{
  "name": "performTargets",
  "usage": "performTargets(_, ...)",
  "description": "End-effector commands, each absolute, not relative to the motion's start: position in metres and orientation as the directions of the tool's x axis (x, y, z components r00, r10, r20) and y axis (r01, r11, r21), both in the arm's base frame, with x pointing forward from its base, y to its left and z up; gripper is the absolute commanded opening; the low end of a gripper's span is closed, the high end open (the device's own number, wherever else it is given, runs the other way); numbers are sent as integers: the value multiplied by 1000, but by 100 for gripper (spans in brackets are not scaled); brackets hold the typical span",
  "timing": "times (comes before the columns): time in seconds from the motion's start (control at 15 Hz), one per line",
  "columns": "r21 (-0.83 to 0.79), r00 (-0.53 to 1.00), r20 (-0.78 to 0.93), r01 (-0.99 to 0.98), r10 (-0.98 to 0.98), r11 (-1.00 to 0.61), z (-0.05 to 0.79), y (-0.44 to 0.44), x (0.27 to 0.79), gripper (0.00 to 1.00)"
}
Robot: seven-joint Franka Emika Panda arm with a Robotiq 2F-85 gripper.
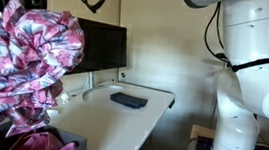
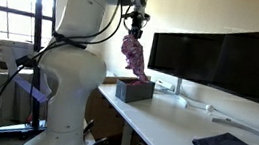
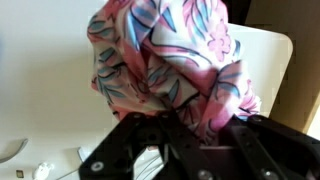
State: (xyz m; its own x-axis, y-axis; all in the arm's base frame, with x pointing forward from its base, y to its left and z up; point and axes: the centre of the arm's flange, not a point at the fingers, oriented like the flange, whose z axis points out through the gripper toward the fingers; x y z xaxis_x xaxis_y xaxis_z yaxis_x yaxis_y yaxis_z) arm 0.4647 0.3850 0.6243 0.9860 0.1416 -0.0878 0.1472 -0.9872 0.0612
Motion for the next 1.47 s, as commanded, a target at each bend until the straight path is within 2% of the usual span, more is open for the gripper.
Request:
performTargets(0.0,-16,977,-125,170,171,-985,612,361,477,8)
performTargets(0.33,-172,965,-183,154,185,-973,564,324,507,8)
performTargets(0.53,-210,960,-210,141,186,-967,538,310,519,8)
performTargets(1.0,-198,924,-309,169,225,-965,481,326,524,8)
performTargets(1.4,-122,928,-339,122,157,-985,407,340,546,9)
